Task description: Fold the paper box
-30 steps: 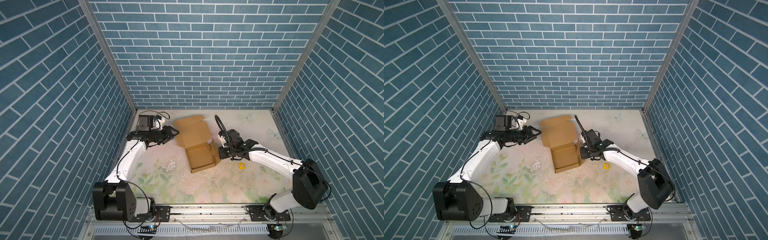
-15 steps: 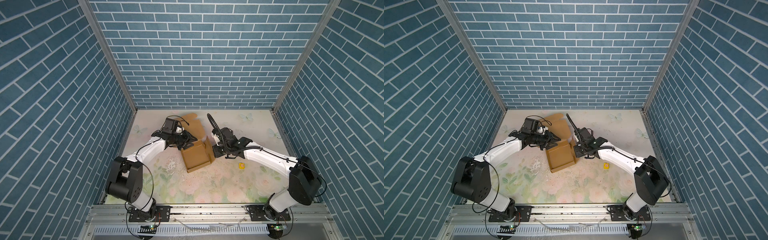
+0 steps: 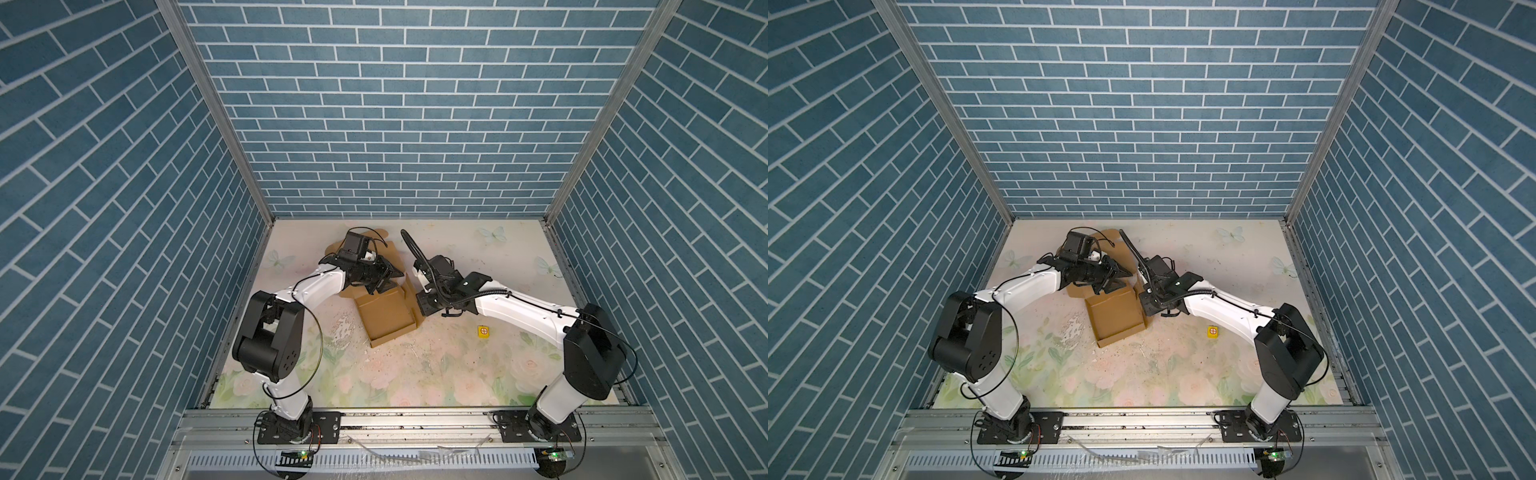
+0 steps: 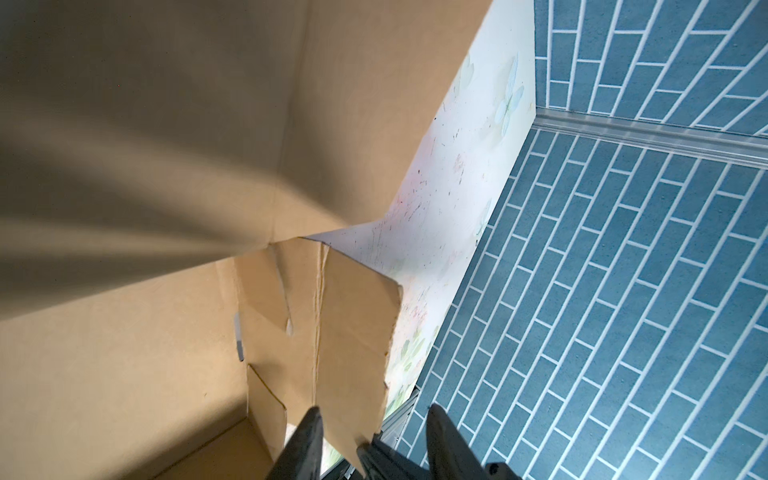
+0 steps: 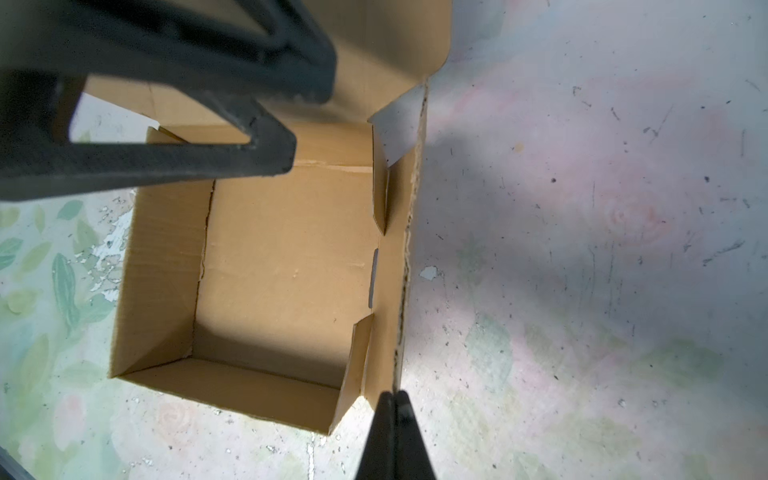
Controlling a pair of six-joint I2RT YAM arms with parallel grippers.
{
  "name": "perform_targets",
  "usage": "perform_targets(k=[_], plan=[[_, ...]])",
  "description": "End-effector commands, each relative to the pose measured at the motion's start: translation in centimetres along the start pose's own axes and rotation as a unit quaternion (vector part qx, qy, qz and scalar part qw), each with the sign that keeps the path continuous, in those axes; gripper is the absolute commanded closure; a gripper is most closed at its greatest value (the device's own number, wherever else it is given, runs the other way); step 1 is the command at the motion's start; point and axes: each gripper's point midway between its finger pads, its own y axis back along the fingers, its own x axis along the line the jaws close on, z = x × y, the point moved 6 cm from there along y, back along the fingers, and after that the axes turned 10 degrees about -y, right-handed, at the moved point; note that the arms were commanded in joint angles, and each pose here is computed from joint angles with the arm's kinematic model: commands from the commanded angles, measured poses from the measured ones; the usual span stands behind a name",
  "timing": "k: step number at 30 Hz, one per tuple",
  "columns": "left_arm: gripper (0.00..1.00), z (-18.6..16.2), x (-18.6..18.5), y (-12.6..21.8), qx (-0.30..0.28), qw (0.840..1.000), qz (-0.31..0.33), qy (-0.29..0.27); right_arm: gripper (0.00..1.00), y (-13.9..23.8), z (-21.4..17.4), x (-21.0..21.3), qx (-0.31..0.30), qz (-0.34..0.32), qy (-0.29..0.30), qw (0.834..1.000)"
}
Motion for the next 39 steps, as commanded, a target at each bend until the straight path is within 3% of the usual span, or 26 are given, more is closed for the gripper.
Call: perform_targets(k=[1, 5, 14, 29, 39], plan=[[0.57, 0.5, -1.0, -0.5, -0.006, 1.000, -0.002, -0.020, 1.00, 0.1, 0.2, 0.3, 0.003, -0.013, 0.029, 0.999], [0.58, 0.6, -1.0, -1.1, 0.000, 0.999, 0.021, -0.044, 1.00, 0.2, 0.2, 0.4, 0.004, -0.015, 0.033, 0.999], [0.65, 0.3, 0.4, -2.0, 0.015, 0.997, 0.065, -0.030, 1.00, 0.2, 0.3, 0.9, 0.000, -0.015, 0.041, 0.999], [0.66, 0.2, 0.8, -2.8, 0.022, 0.997, 0.072, -0.031, 1.00, -0.3, 0.0, 2.4, 0.006, -0.019, 0.072, 0.997], [0.80, -0.3, 1.9, -2.8, 0.025, 0.995, 0.091, -0.026, 1.00, -0.1, -0.1, 2.6, 0.010, -0.042, 0.090, 0.995]])
